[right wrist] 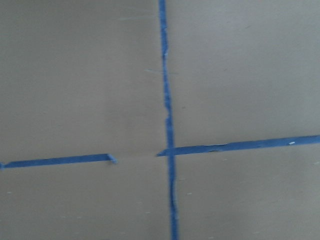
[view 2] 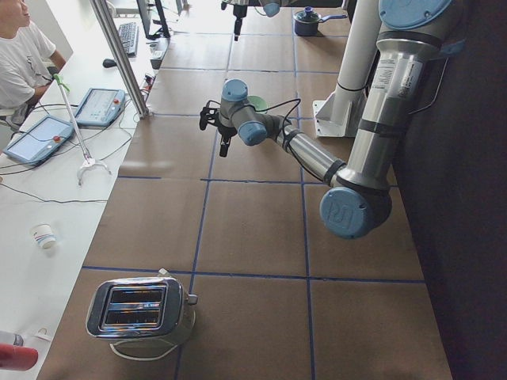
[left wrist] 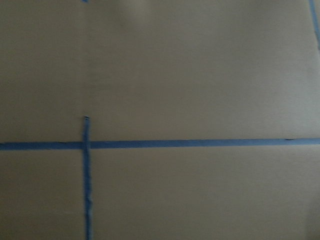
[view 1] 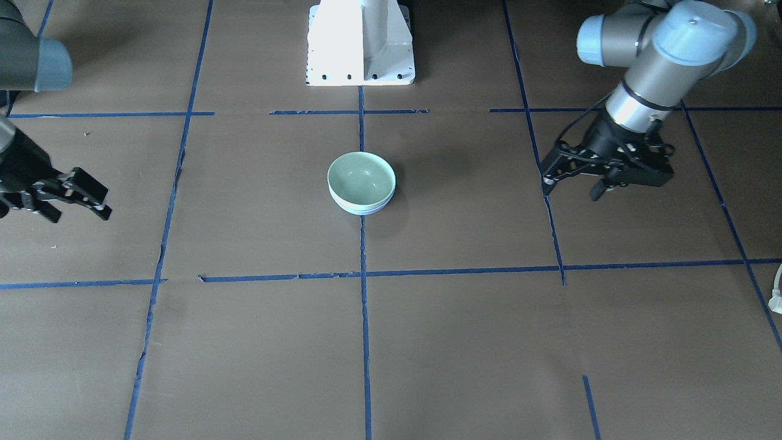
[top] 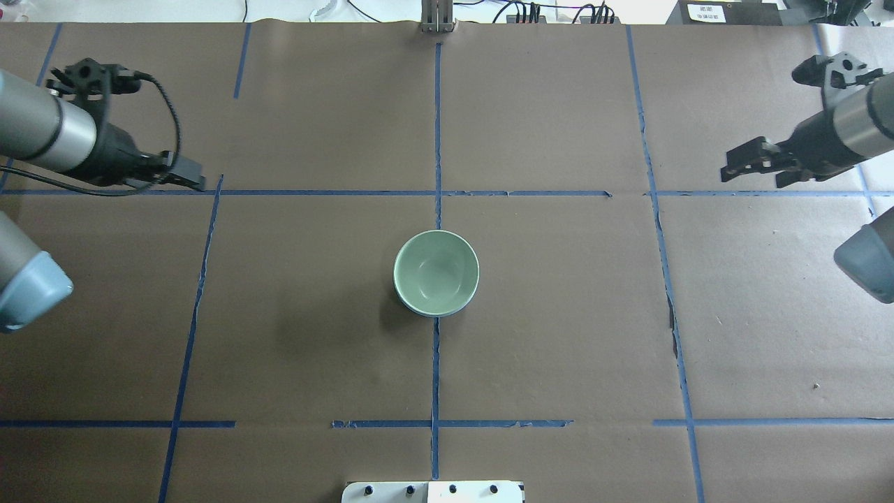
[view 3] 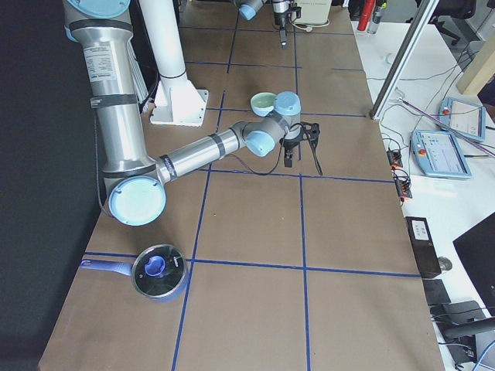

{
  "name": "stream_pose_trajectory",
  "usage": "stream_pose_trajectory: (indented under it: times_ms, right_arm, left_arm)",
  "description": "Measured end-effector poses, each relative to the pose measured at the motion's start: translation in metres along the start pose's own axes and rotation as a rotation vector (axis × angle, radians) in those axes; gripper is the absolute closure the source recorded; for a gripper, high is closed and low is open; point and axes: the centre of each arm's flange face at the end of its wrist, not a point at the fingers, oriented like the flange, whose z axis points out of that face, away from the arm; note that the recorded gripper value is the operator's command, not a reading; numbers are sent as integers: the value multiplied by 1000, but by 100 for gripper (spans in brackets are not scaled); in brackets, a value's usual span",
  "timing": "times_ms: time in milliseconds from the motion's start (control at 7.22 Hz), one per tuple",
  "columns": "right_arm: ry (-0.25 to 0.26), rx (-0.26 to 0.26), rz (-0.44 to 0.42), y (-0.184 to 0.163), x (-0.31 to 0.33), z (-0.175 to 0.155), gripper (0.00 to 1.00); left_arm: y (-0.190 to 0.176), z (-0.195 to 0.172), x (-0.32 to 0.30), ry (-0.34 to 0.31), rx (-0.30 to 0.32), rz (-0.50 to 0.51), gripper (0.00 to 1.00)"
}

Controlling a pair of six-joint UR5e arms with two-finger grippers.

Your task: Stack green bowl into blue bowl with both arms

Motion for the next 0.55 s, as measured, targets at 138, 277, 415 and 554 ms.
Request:
stream_pose_trajectory:
  times_ms: [138, 277, 415, 554]
  right_arm:
    - [74, -42, -122, -1, 60, -8, 0]
    - [110, -92, -209, -5, 121, -18, 0]
    - [100, -126, -251, -8, 173, -27, 0]
    - [75, -135, -258, -7, 213, -37, 0]
  left_arm:
    - [-2, -19, -71, -49, -2, 92, 0]
    - [-5, -42, -137, -98, -17, 163, 0]
    - [-8, -66, -187, -132, -51, 202, 0]
    - [-8, -88, -230, -159, -90, 225, 0]
